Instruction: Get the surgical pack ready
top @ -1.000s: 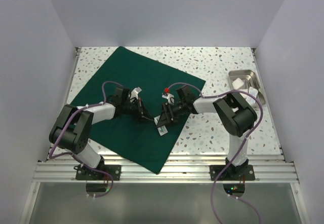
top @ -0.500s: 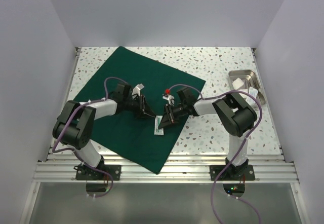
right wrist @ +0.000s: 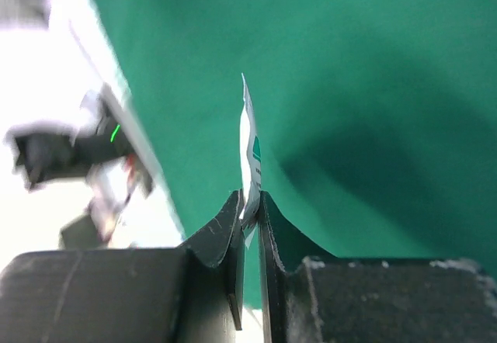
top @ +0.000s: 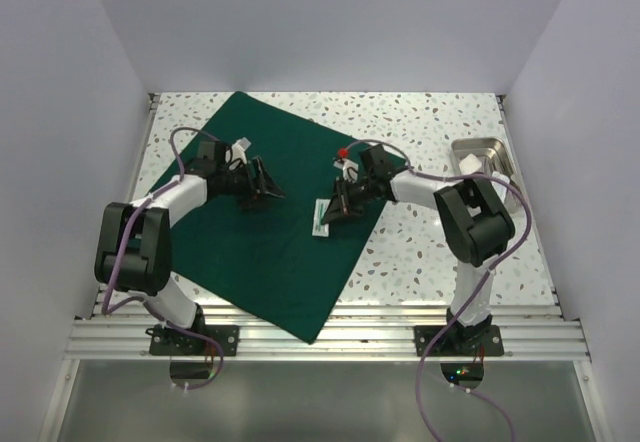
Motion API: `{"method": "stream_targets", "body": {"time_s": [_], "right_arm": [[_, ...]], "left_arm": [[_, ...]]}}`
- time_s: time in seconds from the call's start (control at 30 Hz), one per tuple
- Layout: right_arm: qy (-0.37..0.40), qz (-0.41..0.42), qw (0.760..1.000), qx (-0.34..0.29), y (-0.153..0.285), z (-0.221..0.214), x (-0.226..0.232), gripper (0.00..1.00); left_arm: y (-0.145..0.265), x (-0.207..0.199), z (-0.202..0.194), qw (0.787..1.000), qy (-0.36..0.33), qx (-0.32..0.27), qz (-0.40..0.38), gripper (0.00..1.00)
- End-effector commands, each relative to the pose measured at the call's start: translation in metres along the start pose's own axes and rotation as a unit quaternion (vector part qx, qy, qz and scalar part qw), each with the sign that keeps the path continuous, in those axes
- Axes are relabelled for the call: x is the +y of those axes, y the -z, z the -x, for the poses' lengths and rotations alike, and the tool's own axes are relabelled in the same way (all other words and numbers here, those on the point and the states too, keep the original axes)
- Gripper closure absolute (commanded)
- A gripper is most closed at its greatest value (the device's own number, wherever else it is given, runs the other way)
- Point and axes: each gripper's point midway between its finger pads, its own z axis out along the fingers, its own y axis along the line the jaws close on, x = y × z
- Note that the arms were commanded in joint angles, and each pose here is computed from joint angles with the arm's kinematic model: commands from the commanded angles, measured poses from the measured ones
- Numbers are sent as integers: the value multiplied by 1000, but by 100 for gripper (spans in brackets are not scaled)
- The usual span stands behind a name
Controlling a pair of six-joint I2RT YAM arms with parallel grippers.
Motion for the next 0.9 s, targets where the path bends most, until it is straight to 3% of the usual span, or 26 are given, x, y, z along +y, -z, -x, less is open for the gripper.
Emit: {"method": "stream_targets", "body": {"time_s": [0.0, 0.13, 0.27, 0.33, 0.37, 0.5, 0.7, 0.87], "right_arm": [[-14, -116, 989, -87, 67, 53, -38, 92], [-69, -211, 958, -182, 150, 89, -89, 92], [-142, -285, 906, -277, 246, 110, -150, 91], [-173, -309, 881, -312, 277, 111, -172, 91], [-203, -339, 854, -340, 307, 106, -192, 91], [-242, -387, 805, -378, 358, 88, -221, 91], [-283, -390, 788, -383, 380, 75, -253, 89], [-286, -391, 791, -374, 384, 67, -263, 89]], "left_arm": [[14, 7, 4, 998, -48, -19, 45, 32], [11, 16, -5, 998, -48, -21, 44, 33], [3, 26, -13, 998, -39, -15, 41, 33], [1, 28, -14, 998, -42, -12, 42, 33], [0, 31, -15, 998, -43, -8, 46, 34], [1, 33, -16, 998, -46, 1, 54, 34], [1, 30, -10, 997, -50, 7, 56, 35], [-1, 34, -8, 996, -49, 20, 69, 36]]}}
